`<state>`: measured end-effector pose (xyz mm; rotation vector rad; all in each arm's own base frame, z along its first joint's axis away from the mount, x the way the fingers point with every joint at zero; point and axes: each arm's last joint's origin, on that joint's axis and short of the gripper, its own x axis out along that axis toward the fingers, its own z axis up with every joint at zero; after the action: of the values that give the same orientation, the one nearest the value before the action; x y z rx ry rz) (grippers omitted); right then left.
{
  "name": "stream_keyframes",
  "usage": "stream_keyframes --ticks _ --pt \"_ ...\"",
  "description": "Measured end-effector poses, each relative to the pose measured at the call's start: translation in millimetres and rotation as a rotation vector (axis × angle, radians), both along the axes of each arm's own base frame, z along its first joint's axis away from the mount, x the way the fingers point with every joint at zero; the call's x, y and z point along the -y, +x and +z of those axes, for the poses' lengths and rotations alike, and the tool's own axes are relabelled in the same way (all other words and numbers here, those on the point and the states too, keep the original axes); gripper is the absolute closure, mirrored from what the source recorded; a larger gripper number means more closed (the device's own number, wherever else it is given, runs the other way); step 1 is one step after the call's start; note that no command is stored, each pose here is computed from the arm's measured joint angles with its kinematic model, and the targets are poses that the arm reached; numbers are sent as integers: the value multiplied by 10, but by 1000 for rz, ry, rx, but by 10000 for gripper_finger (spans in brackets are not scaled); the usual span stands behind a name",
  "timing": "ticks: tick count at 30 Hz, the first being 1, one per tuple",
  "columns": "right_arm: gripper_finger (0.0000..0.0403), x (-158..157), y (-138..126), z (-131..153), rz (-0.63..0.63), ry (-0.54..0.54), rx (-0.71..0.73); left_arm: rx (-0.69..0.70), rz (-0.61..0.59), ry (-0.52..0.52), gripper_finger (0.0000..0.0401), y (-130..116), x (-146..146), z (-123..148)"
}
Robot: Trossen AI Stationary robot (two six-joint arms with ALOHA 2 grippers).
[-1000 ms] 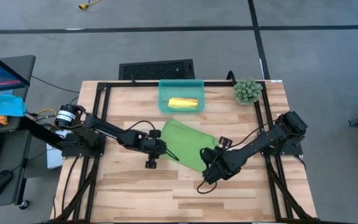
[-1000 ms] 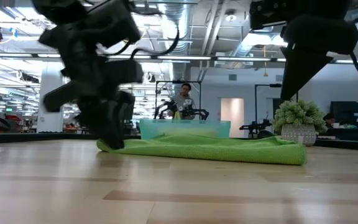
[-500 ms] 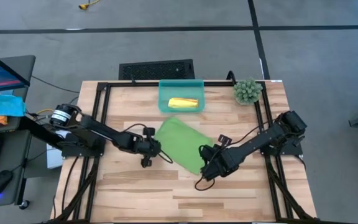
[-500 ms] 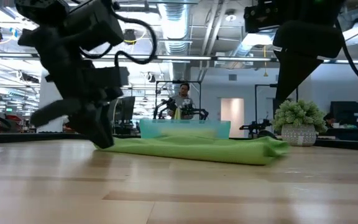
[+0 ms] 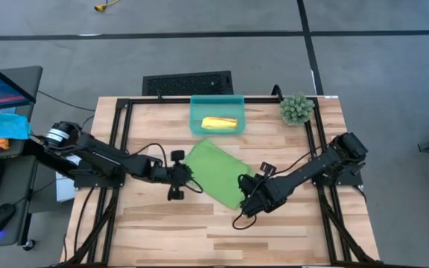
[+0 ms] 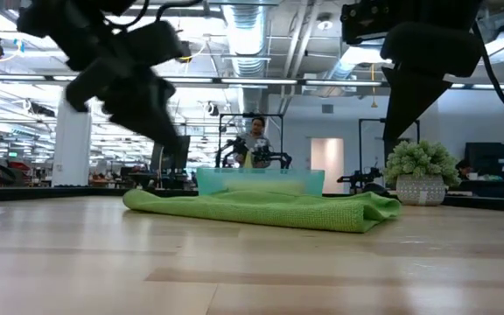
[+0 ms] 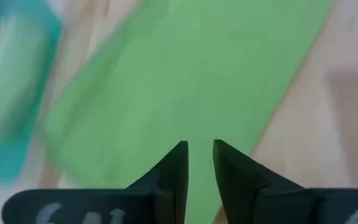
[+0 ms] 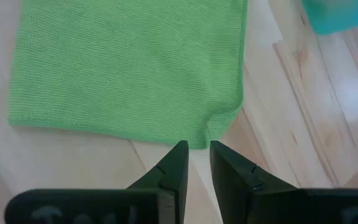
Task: Roll microfiber towels into tight, uniform cylinder then place into a basket
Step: Fold the green microfiber towel
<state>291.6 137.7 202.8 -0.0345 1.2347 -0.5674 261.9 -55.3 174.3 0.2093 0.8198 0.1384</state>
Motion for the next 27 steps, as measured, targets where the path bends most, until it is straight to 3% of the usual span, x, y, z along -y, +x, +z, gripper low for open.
stream_keyframes --ticks 6,10,18,23,27 --pt "313 -1 2 -2 9 -2 -3 157 -46 -30 334 300 84 -190" --pt "313 -1 2 -2 9 -1 -2 167 -47 -32 334 476 128 -413" --pt "313 -2 5 -1 9 0 0 32 -66 -31 334 760 208 -666" --pt "313 -3 5 -2 9 0 0 -55 -101 -47 334 776 258 -668" --pt "313 -1 9 -2 8 2 3 -122 -171 -1 334 720 359 -671"
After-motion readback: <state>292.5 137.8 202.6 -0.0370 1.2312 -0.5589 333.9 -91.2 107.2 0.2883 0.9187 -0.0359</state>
